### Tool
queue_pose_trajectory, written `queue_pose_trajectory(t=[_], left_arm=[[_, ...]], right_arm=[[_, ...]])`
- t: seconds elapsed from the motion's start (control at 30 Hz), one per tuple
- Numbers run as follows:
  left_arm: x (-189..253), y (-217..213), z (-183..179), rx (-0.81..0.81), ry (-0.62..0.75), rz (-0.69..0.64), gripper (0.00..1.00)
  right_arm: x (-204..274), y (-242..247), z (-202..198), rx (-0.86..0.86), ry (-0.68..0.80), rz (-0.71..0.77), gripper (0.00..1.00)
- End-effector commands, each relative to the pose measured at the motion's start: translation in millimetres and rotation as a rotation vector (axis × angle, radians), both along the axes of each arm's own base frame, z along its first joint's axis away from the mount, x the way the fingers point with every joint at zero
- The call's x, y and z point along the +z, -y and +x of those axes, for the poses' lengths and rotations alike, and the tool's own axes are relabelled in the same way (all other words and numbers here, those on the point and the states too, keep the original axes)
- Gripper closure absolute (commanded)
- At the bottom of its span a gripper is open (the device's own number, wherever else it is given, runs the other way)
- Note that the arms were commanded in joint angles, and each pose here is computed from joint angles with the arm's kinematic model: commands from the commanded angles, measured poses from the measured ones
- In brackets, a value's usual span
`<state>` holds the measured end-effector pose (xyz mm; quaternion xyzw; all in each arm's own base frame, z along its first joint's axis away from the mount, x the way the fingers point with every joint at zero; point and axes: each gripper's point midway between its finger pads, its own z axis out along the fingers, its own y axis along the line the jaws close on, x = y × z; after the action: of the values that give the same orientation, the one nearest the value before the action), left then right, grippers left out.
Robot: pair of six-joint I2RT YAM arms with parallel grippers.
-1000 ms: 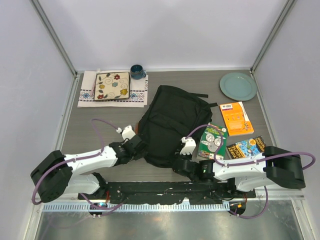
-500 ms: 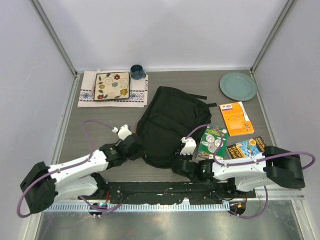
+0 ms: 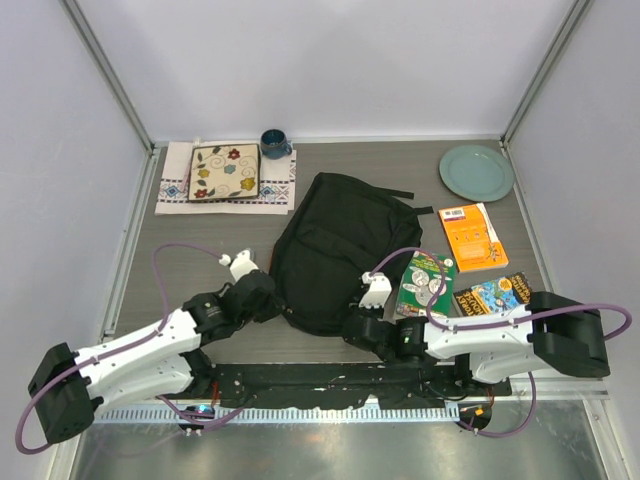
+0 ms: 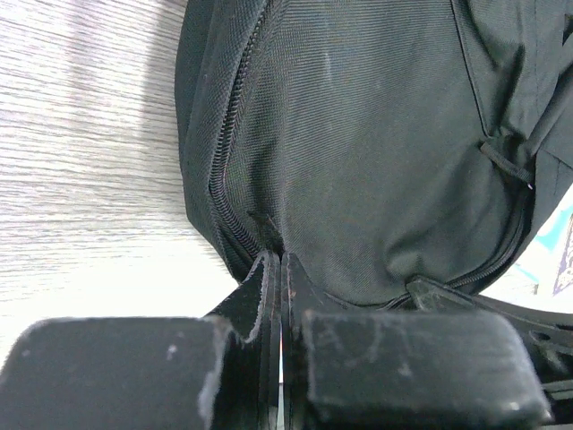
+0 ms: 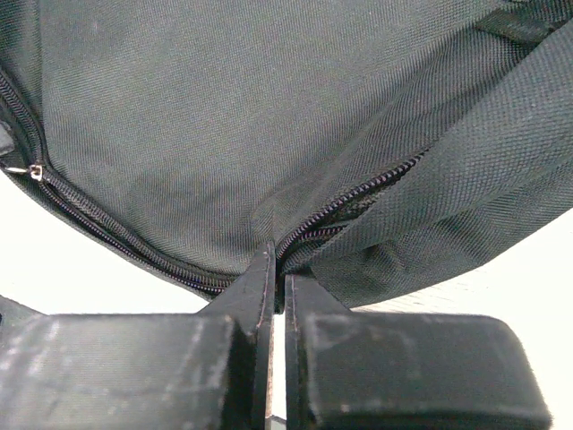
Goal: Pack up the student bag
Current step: Unzip the student bag at the center of the board.
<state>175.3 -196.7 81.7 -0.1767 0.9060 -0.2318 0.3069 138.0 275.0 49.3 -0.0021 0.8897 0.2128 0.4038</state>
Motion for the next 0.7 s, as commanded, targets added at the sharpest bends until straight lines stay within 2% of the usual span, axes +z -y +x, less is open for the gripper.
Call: queue_pose_trajectory(t=[0.0,0.2,0.37,0.53,0.57,0.6,0.63,0.67], left_arm=[[26,5,10,-0.03,0.082,-0.01,1.0],[46,-33,9,0.016,0.133,0.119,1.0],[57,-39,5,0.013,0.168,0.091,1.0],[54,-23,4,-0.011,0.162,0.016,1.0],[55,-19,5,-0.016,0.159,-0.002,0.98],[62,-11,8,-0.021,0.18,-0.038,0.88],[66,-7,10,-0.025,0.188,-0.056,0.65],[69,-3,12,-0.034,0.192,-0.067,0.52]], right_arm=[[18,-7,19,-0.054,0.011,0.06,1.0],[31,17,48,-0.077,0.031,0.056,1.0],[40,40,69,-0.118,0.064,0.016,1.0],[44,40,67,-0.082,0.075,0.013,1.0],[42,39,64,-0.072,0.064,0.017,1.0],[41,36,61,-0.054,0.05,0.031,1.0],[36,35,58,-0.046,0.035,0.04,1.0],[33,34,55,-0.038,0.025,0.051,1.0]])
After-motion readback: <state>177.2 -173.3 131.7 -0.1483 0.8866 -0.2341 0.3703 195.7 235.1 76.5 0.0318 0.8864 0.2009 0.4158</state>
